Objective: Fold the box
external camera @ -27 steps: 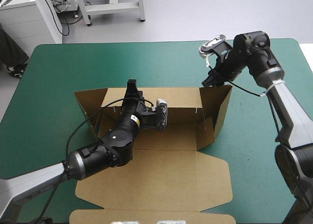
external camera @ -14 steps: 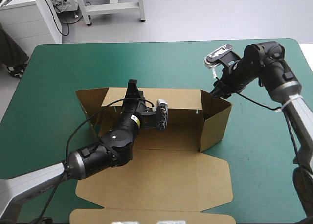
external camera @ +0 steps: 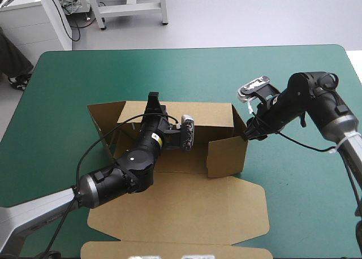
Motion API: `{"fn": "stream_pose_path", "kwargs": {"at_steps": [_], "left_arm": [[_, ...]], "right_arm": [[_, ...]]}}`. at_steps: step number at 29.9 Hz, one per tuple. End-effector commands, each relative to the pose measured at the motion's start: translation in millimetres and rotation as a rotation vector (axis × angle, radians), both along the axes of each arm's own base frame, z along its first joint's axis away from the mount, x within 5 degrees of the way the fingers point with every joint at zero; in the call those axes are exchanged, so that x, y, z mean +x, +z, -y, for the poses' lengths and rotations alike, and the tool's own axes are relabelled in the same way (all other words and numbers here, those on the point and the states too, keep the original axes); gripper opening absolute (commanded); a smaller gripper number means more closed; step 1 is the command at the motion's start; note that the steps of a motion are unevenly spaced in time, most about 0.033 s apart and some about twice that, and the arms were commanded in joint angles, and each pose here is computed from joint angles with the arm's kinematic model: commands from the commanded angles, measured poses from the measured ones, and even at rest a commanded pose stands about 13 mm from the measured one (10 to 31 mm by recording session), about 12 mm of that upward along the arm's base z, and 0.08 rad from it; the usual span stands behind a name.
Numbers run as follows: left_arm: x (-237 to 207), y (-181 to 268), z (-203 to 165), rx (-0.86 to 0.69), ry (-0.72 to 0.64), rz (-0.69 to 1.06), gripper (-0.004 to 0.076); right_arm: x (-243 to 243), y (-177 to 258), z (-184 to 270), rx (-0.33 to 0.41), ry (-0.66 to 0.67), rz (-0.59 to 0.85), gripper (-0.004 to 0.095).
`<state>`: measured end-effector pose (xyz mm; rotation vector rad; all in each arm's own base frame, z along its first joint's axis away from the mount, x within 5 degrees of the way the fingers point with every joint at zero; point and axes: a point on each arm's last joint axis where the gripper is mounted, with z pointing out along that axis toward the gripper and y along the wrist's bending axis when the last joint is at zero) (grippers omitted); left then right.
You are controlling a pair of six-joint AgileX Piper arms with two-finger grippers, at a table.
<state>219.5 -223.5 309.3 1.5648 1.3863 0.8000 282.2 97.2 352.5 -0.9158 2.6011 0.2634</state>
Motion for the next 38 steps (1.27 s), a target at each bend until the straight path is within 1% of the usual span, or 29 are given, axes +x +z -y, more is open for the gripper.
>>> {"fn": "stream_pose_path", "kwargs": {"at_steps": [1,3,7,11,13,15,18,21,22,24,26,28,30,33,36,38], "left_arm": [[-5.6,10.2,5.5,-0.087,-0.057,-0.009,-0.0008],[-5.7,10.2,5.8,-0.088,-0.06,-0.01,-0.0008],[-5.8,10.3,6.2,-0.089,-0.065,-0.009,-0.0008],[-6.1,10.4,7.1,-0.093,-0.074,-0.01,-0.0008],[-6.2,10.4,7.5,-0.095,-0.078,-0.01,-0.0008],[-6.3,10.4,7.8,-0.096,-0.082,-0.01,-0.0008],[-6.6,10.5,8.7,-0.1,-0.091,-0.011,-0.0008],[-6.6,10.5,8.9,-0.101,-0.093,-0.012,-0.0008],[-6.6,10.5,8.9,-0.101,-0.093,-0.012,-0.0008],[-6.6,10.6,8.9,-0.1,-0.094,-0.01,-0.0008],[-6.3,10.8,8.2,-0.094,-0.088,-0.006,-0.0008],[-5.9,11.2,7.6,-0.086,-0.085,0.003,-0.0008],[-5.5,12.0,7.6,-0.083,-0.086,0.013,-0.0008],[-4.9,14.0,7.9,-0.102,-0.081,0.027,-0.0008],[-4.5,15.2,8.1,-0.107,-0.081,0.039,-0.0008],[-4.5,15.2,8.1,-0.106,-0.081,0.04,-0.0008]], "right_arm": [[-24.1,22.4,0.6,0.083,0.022,0.044,0.0471],[-31.5,19.6,-0.9,0.097,0.045,0.033,0.0471],[-42.3,8.9,-11.1,0.082,0.091,0.015,0.0471],[-46.6,6.2,-26.8,0.089,0.123,0.038,0.0471],[-46.0,6.7,-32.0,0.082,0.095,0.067,0.0471],[-44.8,7.8,-35.7,0.099,0.04,0.084,0.0471],[-45.9,10.2,-45.8,0.141,0.015,0.108,0.0469],[-45.9,14.3,-57.6,0.197,-0.006,0.16,0.0444],[-46.2,15.2,-60.8,0.204,-0.013,0.176,0.044],[-46.6,15.2,-63.2,0.189,-0.053,0.193,0.044],[-46.3,14.4,-62.3,0.129,-0.087,0.227,0.0439],[-43.2,15.3,-59.6,0.107,-0.169,0.261,0.0439],[-41.1,16.3,-59.1,0.121,-0.218,0.279,0.0437],[-41.3,9.6,-62.0,0.143,-0.215,0.273,0.0432],[-42.3,-7.9,-63.1,0.142,-0.207,0.25,0.043],[-42.0,-17.5,-65.6,0.177,-0.211,0.25,0.043]]}}
